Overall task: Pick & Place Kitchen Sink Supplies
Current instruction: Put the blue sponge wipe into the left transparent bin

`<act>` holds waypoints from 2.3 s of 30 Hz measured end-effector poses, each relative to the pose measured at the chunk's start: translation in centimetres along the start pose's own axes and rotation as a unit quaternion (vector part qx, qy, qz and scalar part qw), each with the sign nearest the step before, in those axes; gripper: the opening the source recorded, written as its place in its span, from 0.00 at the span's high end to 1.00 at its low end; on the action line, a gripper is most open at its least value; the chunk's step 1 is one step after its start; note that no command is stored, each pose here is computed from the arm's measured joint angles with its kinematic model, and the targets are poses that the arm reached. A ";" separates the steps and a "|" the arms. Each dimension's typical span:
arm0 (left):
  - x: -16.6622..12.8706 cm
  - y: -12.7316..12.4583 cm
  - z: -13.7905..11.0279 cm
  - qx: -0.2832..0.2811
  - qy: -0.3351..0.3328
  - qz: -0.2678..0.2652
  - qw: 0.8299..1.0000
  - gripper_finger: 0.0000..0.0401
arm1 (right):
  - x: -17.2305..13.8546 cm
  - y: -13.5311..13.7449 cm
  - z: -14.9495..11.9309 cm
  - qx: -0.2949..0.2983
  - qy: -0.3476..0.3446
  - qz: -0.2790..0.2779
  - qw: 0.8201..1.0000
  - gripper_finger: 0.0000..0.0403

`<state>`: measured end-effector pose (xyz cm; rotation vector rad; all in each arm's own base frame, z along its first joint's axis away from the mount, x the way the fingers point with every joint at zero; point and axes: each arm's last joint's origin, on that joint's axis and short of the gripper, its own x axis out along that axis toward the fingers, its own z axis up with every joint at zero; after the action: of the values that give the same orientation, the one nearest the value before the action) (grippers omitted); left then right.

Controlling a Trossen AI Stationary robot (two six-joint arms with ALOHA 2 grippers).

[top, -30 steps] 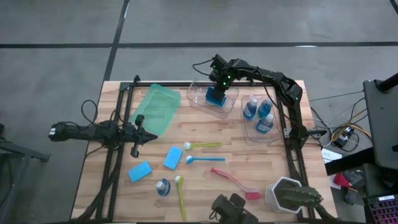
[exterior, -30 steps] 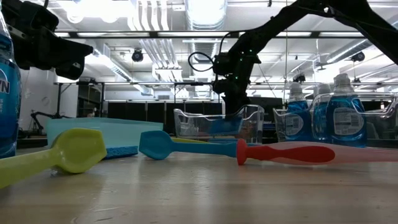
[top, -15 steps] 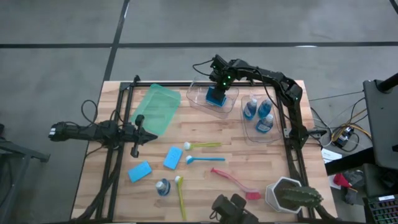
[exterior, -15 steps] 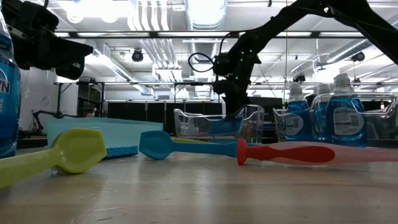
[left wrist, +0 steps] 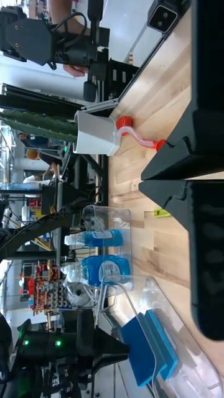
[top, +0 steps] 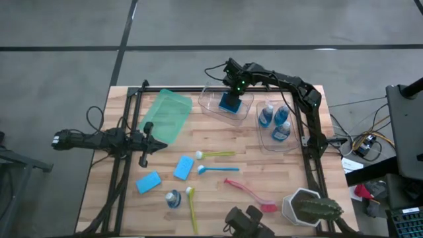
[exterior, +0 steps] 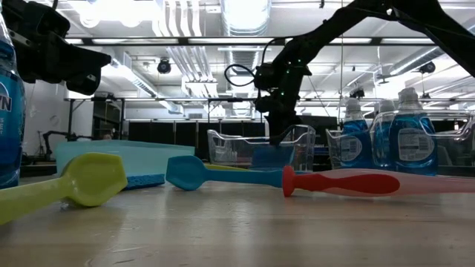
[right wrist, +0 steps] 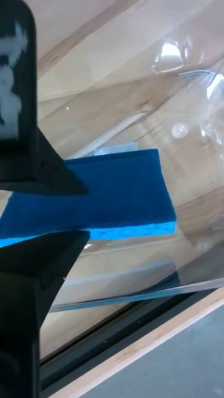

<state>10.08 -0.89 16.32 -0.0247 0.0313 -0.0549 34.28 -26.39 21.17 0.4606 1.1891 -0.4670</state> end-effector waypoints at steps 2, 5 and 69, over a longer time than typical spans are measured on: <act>0.0 0.0 0.0 0.000 0.000 0.000 1.000 1.00 | 0.0 0.0 0.0 0.000 -0.001 0.003 1.000 0.73; 0.0 0.0 0.0 0.000 0.000 0.000 1.000 1.00 | 0.0 0.1 0.0 0.000 -0.002 0.020 1.000 0.73; 0.0 0.0 0.0 0.000 0.000 0.000 1.000 1.00 | -2.8 34.2 -8.3 -0.539 -0.255 0.027 0.803 0.51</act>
<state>10.07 -0.89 16.32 -0.0247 0.0310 -0.0547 46.61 6.53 24.49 -0.5994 0.7360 0.1865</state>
